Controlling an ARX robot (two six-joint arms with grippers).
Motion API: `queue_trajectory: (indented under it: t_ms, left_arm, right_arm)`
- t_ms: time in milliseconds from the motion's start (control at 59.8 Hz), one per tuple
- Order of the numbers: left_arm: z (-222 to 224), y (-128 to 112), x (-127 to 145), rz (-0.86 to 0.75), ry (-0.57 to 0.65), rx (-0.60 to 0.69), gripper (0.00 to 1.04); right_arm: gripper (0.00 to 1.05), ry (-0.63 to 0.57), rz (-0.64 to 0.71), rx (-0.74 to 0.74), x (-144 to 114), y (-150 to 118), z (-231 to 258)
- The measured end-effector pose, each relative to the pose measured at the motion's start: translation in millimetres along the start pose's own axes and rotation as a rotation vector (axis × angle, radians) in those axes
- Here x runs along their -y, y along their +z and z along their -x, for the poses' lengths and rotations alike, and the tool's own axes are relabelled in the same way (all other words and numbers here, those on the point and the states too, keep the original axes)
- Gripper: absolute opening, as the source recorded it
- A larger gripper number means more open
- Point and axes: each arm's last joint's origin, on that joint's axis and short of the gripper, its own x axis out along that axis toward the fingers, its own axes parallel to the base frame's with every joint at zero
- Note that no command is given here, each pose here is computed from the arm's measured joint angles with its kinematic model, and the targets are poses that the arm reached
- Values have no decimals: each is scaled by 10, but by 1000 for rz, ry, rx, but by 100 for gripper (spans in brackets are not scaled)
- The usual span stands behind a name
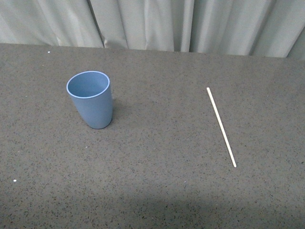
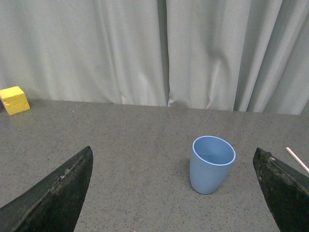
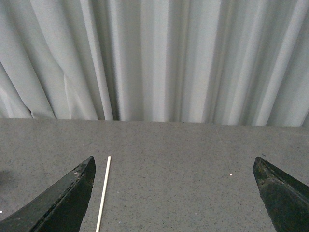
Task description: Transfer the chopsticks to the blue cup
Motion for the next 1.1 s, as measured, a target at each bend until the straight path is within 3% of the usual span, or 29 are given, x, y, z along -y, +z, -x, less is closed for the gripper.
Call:
queue_trajectory:
  t_ms: [1104]
  left_arm:
    - [0,0,0,0,0,0,98]
  right_arm:
    - [95,0,0,0,0,0,0]
